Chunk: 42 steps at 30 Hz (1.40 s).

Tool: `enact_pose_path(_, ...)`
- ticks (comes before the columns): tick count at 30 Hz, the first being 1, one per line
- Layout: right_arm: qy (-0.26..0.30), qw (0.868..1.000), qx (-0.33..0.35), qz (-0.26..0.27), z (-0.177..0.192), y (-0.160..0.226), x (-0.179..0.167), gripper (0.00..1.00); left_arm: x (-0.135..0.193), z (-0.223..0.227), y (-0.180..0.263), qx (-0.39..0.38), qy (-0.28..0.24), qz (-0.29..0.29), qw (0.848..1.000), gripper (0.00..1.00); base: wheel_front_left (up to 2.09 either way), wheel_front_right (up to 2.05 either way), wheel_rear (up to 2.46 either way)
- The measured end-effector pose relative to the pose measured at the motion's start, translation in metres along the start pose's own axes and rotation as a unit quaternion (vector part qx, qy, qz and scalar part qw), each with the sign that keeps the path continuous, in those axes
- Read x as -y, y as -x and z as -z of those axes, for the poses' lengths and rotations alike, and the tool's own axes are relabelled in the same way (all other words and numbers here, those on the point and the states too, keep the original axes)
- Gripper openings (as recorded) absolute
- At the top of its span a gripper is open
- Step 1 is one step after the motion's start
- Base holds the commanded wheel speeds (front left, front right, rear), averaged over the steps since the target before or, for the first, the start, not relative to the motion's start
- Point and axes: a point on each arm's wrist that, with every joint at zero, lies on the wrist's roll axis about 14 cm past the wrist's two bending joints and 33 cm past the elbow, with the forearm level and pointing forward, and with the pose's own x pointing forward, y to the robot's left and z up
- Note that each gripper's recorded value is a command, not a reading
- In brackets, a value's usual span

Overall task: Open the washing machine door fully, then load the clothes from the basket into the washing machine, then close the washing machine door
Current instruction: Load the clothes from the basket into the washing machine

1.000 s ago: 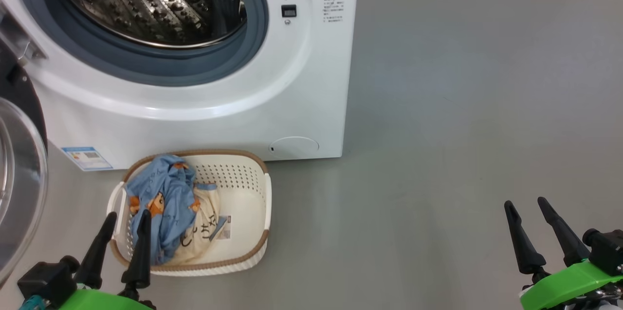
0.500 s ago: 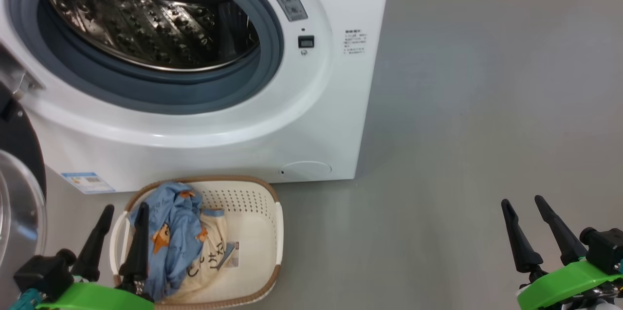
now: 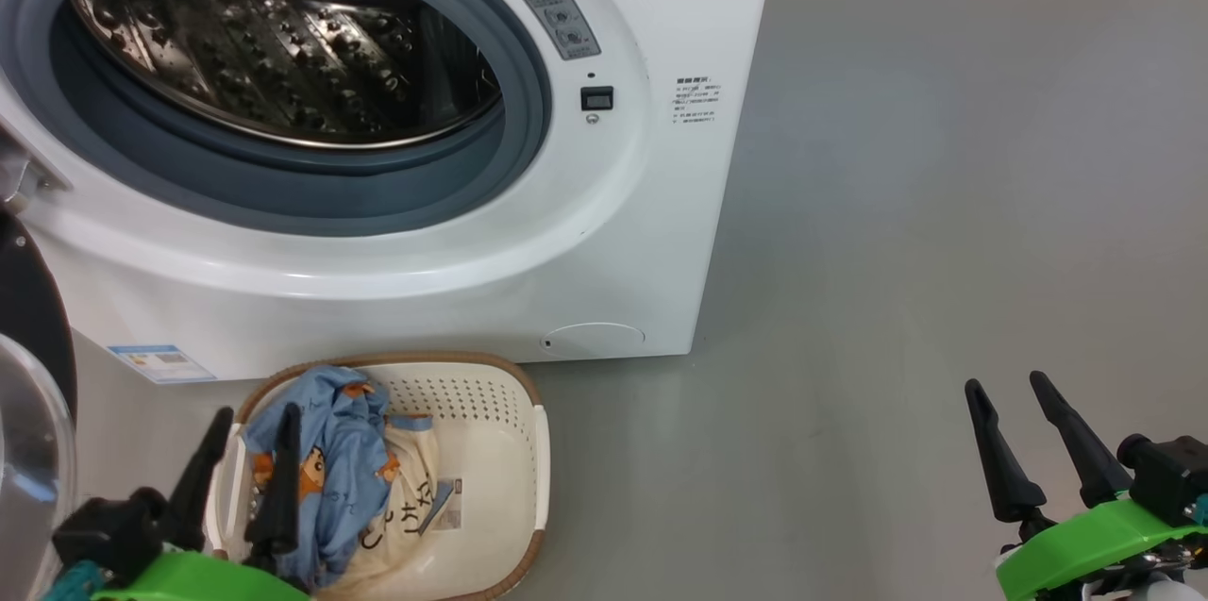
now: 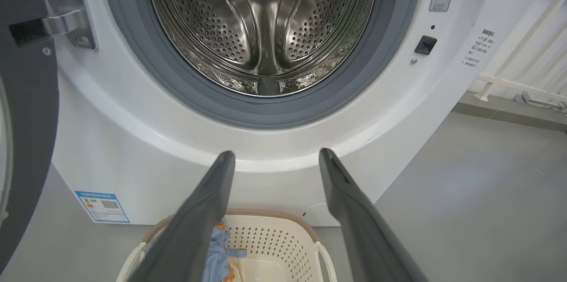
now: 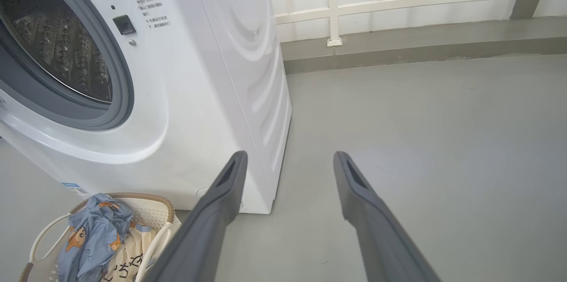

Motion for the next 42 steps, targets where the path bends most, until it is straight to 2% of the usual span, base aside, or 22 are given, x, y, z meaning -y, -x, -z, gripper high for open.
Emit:
enact_pose_path(10, -0.006, 1.0, -0.004, -0.007, 0.006, -0.013, -0.008, 1.0, 0.002, 0.065, -0.003, -0.091, 0.017, -0.019, 0.996, 1.0, 0.0, 0.0, 0.0)
enact_pose_path(17, -0.01, 1.0, -0.01, -0.008, 0.014, -0.029, -0.008, 1.0, -0.007, 0.11, -0.015, -0.167, 0.002, -0.03, 0.985, 1.0, 0.0, 0.0, 0.0)
enact_pose_path(28, -0.011, 0.999, -0.035, -0.013, 0.04, -0.059, -0.008, 1.0, -0.034, 0.168, -0.043, -0.272, -0.024, -0.053, 0.961, 1.0, 0.0, 0.0, 0.0)
enact_pose_path(42, -0.014, 0.998, -0.062, -0.003, 0.074, -0.083, 0.001, 1.0, -0.071, 0.211, -0.074, -0.343, -0.069, -0.096, 0.932, 1.0, 0.0, 0.0, 0.0)
